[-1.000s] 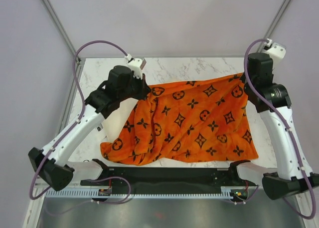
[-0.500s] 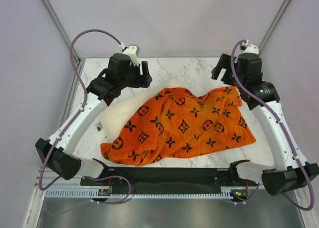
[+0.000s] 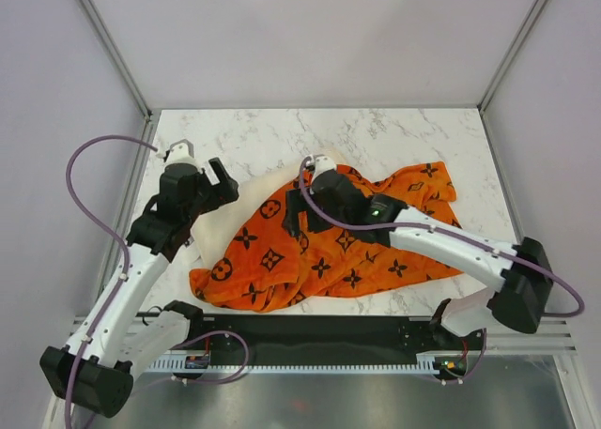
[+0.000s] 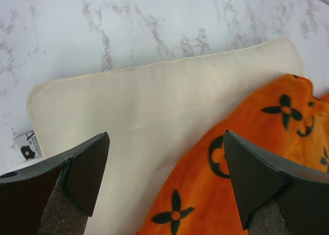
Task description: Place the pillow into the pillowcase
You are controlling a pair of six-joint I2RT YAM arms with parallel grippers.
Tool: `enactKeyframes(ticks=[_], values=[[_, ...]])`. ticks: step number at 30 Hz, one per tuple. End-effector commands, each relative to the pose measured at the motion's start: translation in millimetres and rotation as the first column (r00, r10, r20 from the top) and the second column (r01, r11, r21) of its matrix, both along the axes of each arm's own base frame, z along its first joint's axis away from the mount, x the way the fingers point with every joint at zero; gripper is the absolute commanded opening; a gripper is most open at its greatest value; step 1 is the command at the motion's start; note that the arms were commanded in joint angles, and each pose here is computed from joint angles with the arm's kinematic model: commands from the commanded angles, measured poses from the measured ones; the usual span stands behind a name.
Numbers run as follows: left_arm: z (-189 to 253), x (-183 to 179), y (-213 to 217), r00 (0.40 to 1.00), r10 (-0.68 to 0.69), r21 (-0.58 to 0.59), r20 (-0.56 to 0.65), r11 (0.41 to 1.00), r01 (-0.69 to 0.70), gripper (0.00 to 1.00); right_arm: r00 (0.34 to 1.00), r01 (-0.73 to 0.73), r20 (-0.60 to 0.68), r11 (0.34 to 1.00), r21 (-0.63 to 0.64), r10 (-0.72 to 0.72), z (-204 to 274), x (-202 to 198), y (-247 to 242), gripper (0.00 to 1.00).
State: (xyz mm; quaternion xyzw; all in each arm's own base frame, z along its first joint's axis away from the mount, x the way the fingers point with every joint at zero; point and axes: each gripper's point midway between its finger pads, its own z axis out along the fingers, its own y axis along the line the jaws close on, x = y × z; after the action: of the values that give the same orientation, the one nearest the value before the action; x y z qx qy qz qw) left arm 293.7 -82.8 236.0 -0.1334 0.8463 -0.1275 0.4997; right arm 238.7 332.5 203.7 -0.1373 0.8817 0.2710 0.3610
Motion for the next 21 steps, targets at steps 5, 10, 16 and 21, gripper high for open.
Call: enactKeyframes(ticks=[5, 10, 16, 21], values=[[-73, 2, 57, 0.924, 0.356, -0.077, -0.142, 0.926, -0.369, 1.0, 0.995, 0.082, -0.046, 0.996, -0.019, -0.083, -50, 13, 42, 0.72], [-115, -6, 78, 0.862, 0.447, -0.029, -0.239, 0.884, -0.467, 1.0, 0.989, 0.145, 0.011, 0.989, 0.014, -0.145, -31, 17, 24, 0.07], [-136, -11, 82, 0.831, 0.484, -0.02, -0.274, 0.861, -0.508, 1.0, 0.973, 0.223, 0.049, 0.972, 0.074, -0.227, 9, 15, -33, 0.0], [-159, -16, 78, 0.812, 0.488, -0.036, -0.32, 0.85, -0.525, 1.0, 0.961, 0.264, 0.065, 0.96, 0.089, -0.27, 22, 8, -68, 0.0]])
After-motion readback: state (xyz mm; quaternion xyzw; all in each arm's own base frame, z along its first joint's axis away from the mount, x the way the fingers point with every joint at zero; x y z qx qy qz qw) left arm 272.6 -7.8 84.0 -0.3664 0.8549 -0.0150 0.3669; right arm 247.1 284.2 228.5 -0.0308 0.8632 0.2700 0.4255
